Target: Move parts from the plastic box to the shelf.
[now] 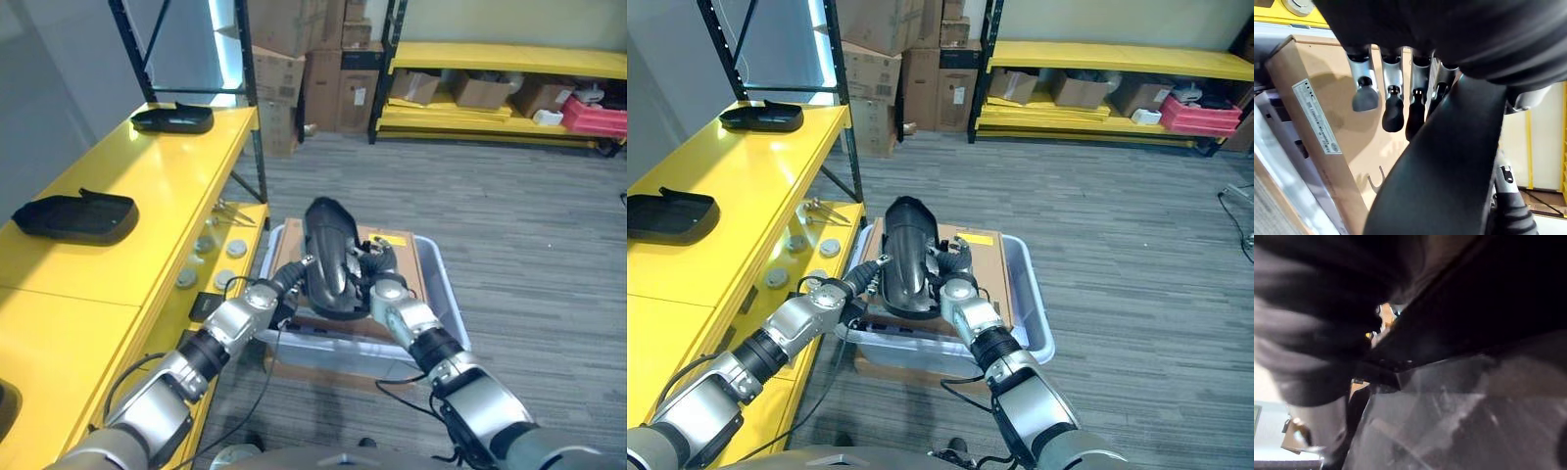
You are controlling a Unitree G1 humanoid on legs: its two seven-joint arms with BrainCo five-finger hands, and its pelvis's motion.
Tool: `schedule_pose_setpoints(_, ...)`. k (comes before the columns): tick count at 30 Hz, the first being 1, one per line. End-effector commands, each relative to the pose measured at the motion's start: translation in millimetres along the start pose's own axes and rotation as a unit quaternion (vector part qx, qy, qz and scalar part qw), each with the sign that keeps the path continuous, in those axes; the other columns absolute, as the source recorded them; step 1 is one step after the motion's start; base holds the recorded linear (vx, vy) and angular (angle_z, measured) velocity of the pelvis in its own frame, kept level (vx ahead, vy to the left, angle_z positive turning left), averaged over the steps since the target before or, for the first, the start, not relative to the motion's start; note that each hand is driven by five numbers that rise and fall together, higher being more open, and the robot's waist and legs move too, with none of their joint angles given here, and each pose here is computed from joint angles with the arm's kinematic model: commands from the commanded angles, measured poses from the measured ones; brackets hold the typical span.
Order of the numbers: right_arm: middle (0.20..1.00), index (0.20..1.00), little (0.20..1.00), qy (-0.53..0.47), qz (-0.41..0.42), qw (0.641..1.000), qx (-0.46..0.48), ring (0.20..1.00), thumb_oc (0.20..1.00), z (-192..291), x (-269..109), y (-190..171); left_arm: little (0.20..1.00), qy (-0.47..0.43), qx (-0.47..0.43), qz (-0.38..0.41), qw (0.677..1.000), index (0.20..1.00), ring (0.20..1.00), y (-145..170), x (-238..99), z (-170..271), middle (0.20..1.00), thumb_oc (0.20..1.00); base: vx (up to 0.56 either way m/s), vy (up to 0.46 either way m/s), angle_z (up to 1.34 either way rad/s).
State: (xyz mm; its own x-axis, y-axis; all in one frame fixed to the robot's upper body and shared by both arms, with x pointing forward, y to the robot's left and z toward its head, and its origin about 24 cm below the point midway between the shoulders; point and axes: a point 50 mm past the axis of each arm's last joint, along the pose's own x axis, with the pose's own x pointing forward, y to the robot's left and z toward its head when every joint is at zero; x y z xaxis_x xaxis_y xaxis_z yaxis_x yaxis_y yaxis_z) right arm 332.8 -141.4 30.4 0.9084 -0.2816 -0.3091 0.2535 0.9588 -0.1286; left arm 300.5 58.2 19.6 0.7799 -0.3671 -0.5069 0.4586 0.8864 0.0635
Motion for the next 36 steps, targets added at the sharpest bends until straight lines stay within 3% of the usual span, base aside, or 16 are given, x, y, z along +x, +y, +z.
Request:
schedule_pose_setpoints(1, 1.0, 1.0, 1.0, -0.086, -0.014, 0.995, 0.056, 1.0, 1.0, 51.2, 8.0, -9.4, 0.2, -0.172, -0.048, -0.025, 0.984, 0.2, 0.2, -14.8, -6.4, 83.9, 0.2, 0.2, 0.0, 0.0, 0.0)
schedule_pose_setpoints(8, 1.0, 1.0, 1.0, -0.086, -0.086, 0.986, 0.111, 1.0, 1.0, 27.0, 4.4, -79.5, 0.2, -0.196, -0.079, 0.058, 0.976, 0.2, 0.2, 38.7, -18.9, 72.4, 0.2, 0.2, 0.0, 0.001, -0.01)
schedule_pose_setpoints(13, 1.0, 1.0, 1.0, -0.023, -0.162, 0.981, 0.107, 1.0, 1.0, -24.9, -9.0, -130.2, 0.2, -0.232, -0.094, 0.105, 0.962, 0.2, 0.2, 69.1, -33.4, 65.7, 0.2, 0.2, -0.03, 0.008, -0.13)
schedule_pose_setpoints(15, 1.0, 1.0, 1.0, 0.048, -0.195, 0.975, 0.094, 1.0, 1.0, -71.3, -23.2, -152.3, 0.2, -0.256, -0.108, 0.129, 0.952, 0.2, 0.2, 84.5, -44.3, 66.4, 0.2, 0.2, -0.04, 0.017, -0.18)
schedule_pose_setpoints(26, 1.0, 1.0, 1.0, 0.308, -0.185, 0.931, 0.062, 1.0, 1.0, -211.9, -92.0, -160.4, 0.2, -0.355, -0.094, 0.188, 0.911, 0.2, 0.2, 130.2, -86.7, 89.3, 0.2, 0.2, -0.03, -0.016, -0.03)
schedule_pose_setpoints(29, 1.0, 1.0, 1.0, 0.343, -0.174, 0.922, 0.036, 1.0, 1.0, -233.5, -114.6, -166.6, 0.2, -0.386, -0.085, 0.187, 0.899, 0.2, 0.2, 132.9, -95.1, 95.9, 0.2, 0.2, -0.08, -0.122, 1.85)
schedule_pose_setpoints(33, 1.0, 1.0, 1.0, 0.331, -0.102, 0.935, -0.078, 1.0, 1.0, -230.0, -114.8, -155.3, 0.2, -0.445, -0.067, 0.305, 0.839, 0.2, 0.2, 164.7, -160.8, 72.0, 0.2, 0.2, -0.18, -0.175, 1.62)
schedule_pose_setpoints(36, 1.0, 1.0, 1.0, 0.351, -0.095, 0.926, -0.101, 1.0, 1.0, -233.5, -120.2, -159.5, 0.2, -0.451, -0.062, 0.347, 0.82, 0.2, 0.2, 172.9, -184.2, 61.4, 0.2, 0.2, -0.11, -0.038, 0.77)
